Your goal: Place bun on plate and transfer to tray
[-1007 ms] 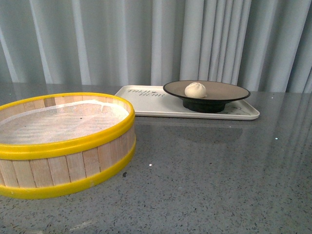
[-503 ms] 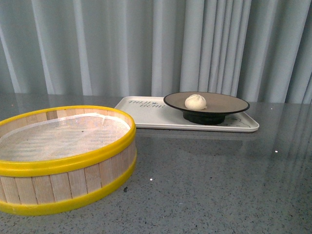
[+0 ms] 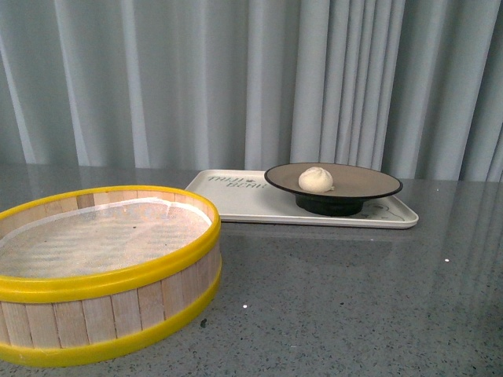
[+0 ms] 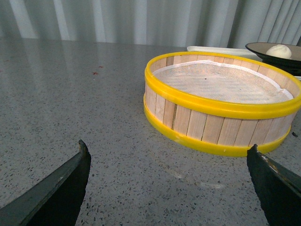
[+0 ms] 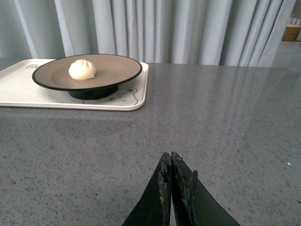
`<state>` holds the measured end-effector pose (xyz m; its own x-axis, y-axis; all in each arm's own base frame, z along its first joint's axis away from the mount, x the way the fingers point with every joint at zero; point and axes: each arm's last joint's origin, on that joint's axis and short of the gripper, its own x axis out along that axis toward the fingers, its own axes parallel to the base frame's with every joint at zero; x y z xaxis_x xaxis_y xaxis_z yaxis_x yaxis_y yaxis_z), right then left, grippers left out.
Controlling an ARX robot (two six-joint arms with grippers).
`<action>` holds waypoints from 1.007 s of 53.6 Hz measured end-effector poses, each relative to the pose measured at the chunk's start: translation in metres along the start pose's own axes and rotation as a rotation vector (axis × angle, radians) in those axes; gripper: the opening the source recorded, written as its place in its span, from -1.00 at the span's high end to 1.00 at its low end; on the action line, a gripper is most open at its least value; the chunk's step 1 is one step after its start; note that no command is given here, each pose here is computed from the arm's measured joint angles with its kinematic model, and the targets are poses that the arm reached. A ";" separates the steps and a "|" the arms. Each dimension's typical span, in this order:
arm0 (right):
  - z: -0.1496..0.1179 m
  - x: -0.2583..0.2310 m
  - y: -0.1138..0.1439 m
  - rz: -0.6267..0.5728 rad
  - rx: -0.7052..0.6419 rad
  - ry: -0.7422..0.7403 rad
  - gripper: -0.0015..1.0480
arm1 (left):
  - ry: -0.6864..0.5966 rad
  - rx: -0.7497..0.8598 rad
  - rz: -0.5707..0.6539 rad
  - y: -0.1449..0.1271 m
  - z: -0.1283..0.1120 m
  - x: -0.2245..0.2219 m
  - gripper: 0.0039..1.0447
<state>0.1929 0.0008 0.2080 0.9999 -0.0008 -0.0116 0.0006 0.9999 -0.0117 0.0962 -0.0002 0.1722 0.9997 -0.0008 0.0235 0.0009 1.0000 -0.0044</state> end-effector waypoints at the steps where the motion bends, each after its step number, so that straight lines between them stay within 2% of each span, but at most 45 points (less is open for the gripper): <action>1: -0.002 -0.002 0.000 -0.002 0.000 0.000 0.97 | 0.000 0.000 0.000 0.000 0.000 0.000 -0.88; 25: -0.027 -0.041 0.000 0.001 0.000 0.000 0.97 | 0.000 0.000 -0.001 0.000 0.000 0.000 -0.88; 54: -0.042 -0.065 0.000 0.001 0.001 -0.010 0.97 | 0.000 0.000 -0.001 0.000 0.000 0.000 -0.88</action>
<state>0.1273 0.0002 0.1667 1.0000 0.0004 -0.0017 -0.0004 0.9999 -0.0109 0.0962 -0.0002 0.1722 0.9997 -0.0015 0.0235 0.0016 1.0000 -0.0044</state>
